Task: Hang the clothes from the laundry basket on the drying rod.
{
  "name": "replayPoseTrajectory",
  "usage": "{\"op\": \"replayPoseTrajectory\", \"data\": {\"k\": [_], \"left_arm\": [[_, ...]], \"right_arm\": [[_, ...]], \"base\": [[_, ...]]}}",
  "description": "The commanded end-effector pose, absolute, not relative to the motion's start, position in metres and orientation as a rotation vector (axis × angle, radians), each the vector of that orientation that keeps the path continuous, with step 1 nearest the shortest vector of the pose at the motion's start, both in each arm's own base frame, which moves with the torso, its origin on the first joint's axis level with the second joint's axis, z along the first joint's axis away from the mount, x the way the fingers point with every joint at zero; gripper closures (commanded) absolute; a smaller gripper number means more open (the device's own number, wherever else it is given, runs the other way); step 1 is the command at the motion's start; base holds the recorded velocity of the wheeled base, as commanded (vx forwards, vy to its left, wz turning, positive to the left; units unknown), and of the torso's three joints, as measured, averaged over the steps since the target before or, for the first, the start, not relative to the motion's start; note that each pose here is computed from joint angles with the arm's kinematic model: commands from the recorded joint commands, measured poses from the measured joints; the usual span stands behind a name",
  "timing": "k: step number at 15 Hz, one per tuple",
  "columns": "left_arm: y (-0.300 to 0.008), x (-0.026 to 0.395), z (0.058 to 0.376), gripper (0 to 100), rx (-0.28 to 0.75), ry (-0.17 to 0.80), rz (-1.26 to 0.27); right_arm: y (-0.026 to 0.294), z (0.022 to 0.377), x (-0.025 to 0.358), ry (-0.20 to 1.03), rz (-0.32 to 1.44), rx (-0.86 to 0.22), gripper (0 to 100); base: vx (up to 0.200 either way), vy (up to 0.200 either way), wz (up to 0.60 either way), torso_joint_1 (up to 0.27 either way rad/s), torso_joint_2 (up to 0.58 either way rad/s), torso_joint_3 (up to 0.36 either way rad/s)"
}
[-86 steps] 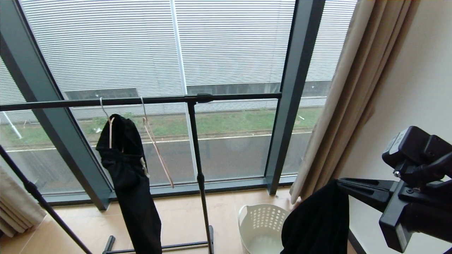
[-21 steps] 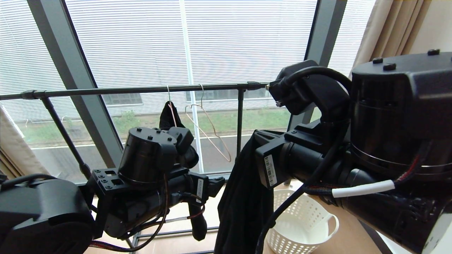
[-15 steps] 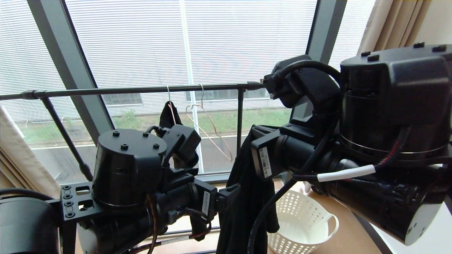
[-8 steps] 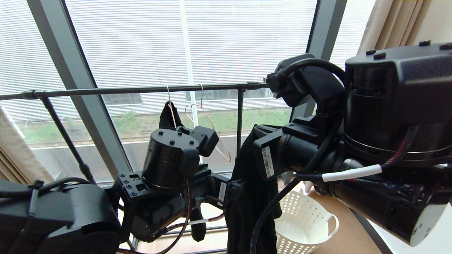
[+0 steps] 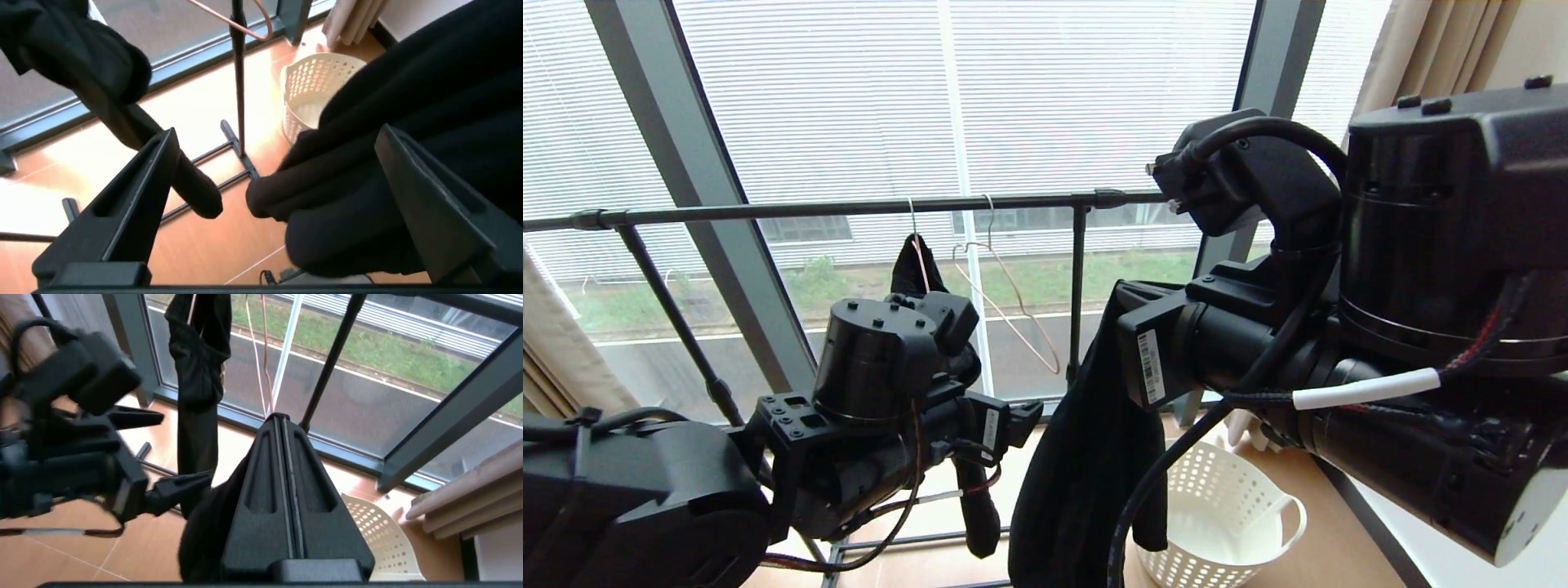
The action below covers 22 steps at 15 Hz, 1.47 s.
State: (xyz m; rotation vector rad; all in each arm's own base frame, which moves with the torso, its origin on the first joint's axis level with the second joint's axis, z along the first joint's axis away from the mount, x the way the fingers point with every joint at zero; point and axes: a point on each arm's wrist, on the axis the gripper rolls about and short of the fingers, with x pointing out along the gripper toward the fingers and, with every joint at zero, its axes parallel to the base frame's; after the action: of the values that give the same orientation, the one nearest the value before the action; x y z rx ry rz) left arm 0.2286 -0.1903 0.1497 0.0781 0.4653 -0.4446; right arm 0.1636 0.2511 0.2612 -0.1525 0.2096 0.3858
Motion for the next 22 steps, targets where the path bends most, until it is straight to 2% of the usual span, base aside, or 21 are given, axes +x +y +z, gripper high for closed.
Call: {"op": "replayPoseTrajectory", "data": {"k": [1,4,9,14,17,22], "left_arm": [[-0.185,0.206,0.167,0,0.058,0.412,-0.492],[-0.207,0.177,0.177,0,0.066,0.379,-0.631],[-0.247,0.217,0.168,0,0.067,0.385,-0.608],[-0.233,0.243,0.161,0,0.059,0.401,-0.521],[-0.231,0.254,0.146,0,0.075,0.442,-0.487],[-0.225,0.247,0.128,0,0.096,0.479,-0.485]], "right_arm": [[0.253,0.26,0.165,0.213,0.385,-0.157,100],[0.259,0.258,0.168,0.216,0.385,-0.16,100],[0.257,0.257,0.167,0.217,0.371,-0.166,100],[0.248,0.259,0.162,0.212,0.364,-0.161,100],[0.246,0.261,0.161,0.207,0.363,-0.155,100],[0.241,0.265,0.165,0.197,0.341,-0.14,100]], "base": [[0.0,0.0,0.0,0.0,0.0,0.0],[0.0,0.0,0.0,0.0,0.0,0.0],[0.0,0.0,0.0,0.0,0.0,0.0],[0.0,0.0,0.0,0.0,0.0,0.0],[0.0,0.0,0.0,0.0,0.0,0.0],[0.0,0.0,0.0,0.0,0.0,0.0]]}}
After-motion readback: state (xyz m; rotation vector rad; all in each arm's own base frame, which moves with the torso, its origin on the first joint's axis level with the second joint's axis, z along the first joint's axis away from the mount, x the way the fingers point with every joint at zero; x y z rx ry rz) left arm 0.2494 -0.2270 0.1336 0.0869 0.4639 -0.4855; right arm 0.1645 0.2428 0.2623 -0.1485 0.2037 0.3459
